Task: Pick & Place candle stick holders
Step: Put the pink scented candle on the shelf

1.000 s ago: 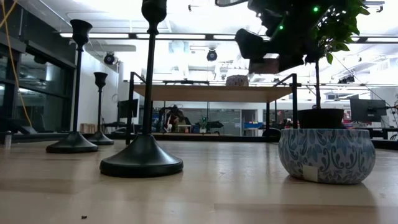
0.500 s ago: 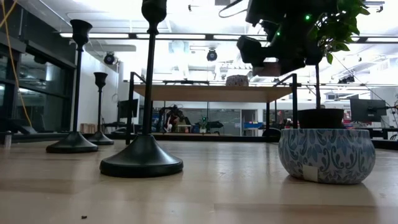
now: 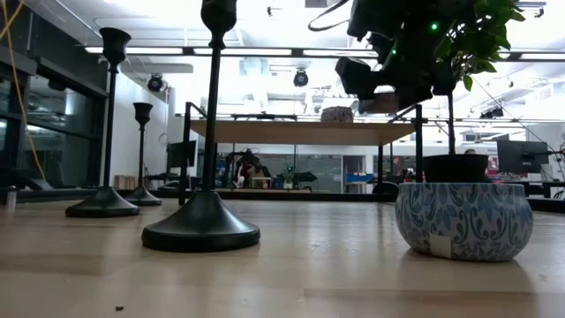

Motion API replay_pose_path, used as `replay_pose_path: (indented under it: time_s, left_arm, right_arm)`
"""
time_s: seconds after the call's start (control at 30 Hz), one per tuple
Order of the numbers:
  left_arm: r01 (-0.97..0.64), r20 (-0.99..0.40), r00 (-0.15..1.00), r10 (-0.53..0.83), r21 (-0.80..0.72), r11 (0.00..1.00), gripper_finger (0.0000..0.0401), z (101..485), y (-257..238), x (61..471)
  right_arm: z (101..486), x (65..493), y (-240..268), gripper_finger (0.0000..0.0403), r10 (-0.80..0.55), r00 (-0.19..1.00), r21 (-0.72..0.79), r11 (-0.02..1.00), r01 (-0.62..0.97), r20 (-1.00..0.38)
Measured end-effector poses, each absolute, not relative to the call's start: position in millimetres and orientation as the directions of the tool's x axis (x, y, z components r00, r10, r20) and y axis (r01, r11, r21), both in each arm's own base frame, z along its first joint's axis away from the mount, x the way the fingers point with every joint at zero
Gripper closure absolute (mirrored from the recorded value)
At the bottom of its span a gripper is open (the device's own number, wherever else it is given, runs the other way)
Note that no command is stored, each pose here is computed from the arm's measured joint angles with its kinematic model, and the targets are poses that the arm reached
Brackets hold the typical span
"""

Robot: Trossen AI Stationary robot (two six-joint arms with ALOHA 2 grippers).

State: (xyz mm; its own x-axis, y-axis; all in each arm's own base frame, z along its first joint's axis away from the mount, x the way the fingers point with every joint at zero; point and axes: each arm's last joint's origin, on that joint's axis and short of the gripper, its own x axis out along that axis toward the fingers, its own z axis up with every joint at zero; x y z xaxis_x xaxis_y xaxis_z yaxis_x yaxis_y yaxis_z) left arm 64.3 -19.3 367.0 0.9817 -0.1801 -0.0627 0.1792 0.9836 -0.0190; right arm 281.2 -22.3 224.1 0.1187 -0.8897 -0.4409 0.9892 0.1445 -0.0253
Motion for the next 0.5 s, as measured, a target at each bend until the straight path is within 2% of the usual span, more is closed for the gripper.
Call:
replay_pose_path:
  time_s: [0.27,0.5]
  left_arm:
    - [0.179,-0.063,0.982,-0.18,-0.019,0.984,0.0375,367.0,-19.3,64.4]
    - [0.179,-0.063,0.982,-0.18,-0.019,0.984,0.0375,367.0,-19.3,64.3]
  right_arm:
    - [224.4,285.1,-11.3,0.0109,-0.861,0.177,-0.038,0.221,0.974,-0.477]
    - [223.8,290.8,-8.8,0.0109,-0.84,0.217,0.003,0.249,0.969,-0.498]
